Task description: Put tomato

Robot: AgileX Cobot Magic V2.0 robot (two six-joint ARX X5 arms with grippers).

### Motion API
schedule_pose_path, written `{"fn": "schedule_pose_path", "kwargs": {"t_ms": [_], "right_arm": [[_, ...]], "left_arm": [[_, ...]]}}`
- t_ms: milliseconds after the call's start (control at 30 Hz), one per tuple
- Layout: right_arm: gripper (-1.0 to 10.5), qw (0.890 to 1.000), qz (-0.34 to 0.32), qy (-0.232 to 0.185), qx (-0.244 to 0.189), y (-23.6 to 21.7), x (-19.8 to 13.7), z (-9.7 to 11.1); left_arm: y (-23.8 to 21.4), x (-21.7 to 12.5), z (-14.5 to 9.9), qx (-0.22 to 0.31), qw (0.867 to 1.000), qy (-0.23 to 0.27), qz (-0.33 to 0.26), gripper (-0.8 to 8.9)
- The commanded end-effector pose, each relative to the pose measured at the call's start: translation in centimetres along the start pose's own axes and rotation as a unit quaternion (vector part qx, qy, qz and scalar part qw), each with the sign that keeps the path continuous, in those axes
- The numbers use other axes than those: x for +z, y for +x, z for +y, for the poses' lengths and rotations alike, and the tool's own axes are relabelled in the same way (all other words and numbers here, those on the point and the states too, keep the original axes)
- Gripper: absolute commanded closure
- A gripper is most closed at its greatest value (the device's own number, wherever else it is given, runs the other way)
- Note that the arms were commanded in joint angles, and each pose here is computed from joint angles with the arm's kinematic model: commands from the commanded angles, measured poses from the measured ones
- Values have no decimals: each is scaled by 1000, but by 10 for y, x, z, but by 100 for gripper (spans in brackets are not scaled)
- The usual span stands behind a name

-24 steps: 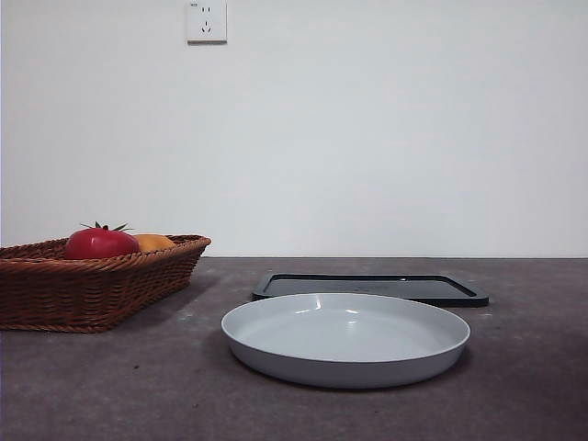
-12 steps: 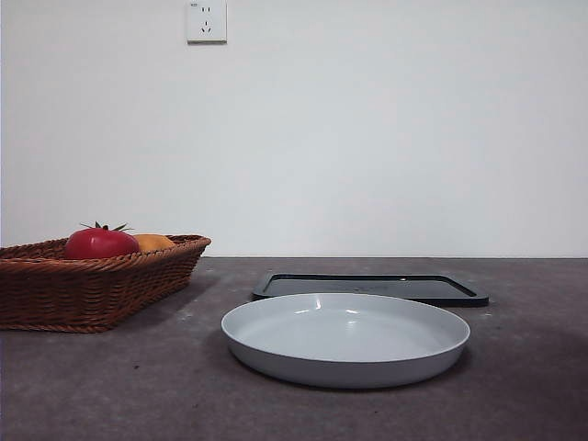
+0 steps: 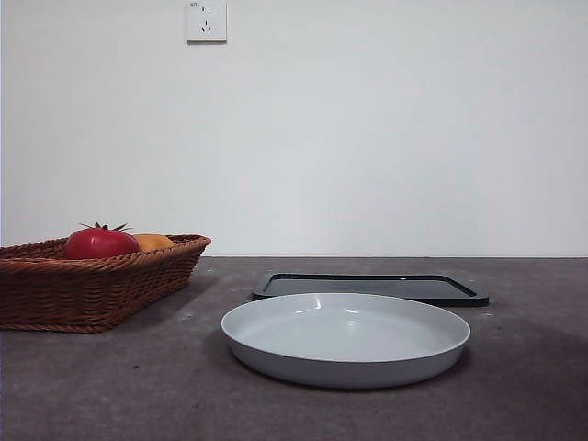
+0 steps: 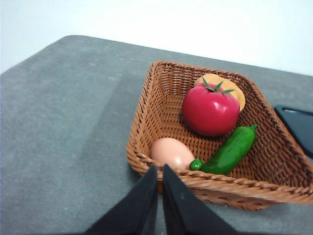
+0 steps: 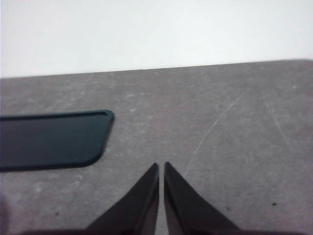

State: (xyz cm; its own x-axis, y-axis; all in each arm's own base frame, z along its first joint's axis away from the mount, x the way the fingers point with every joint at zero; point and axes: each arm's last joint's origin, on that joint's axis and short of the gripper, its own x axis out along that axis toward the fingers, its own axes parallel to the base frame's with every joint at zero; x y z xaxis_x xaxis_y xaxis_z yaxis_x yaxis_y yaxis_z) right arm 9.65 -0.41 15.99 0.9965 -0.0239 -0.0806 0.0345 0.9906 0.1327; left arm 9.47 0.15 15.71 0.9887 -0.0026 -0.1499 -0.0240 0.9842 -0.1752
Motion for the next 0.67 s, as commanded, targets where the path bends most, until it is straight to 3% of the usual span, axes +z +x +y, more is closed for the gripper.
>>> {"fn": "schedule_pose_path", "kwargs": {"t_ms": [33,167,233,467,667], "right_arm": [[938,998,-23,64,6,-4,15,2],[938,990,-41,138,13,-11,39,6],[938,987,-50,154,18,-14,55,8],[938,990,-40,133,19,-16,123,17],[938,990,-4,118,72,-9,178,28]], "left_arm": [[-3,9,-2,-2,1000,-26,-15,798],[-14,38,-7,-10,997,-51,-50,798],[-21,54,-10,-13,997,-54,-59,798],[-40,117,-22,-14,997,-50,-51,798],[-50,166,-33,-54,997,-41,-21,798]]}}
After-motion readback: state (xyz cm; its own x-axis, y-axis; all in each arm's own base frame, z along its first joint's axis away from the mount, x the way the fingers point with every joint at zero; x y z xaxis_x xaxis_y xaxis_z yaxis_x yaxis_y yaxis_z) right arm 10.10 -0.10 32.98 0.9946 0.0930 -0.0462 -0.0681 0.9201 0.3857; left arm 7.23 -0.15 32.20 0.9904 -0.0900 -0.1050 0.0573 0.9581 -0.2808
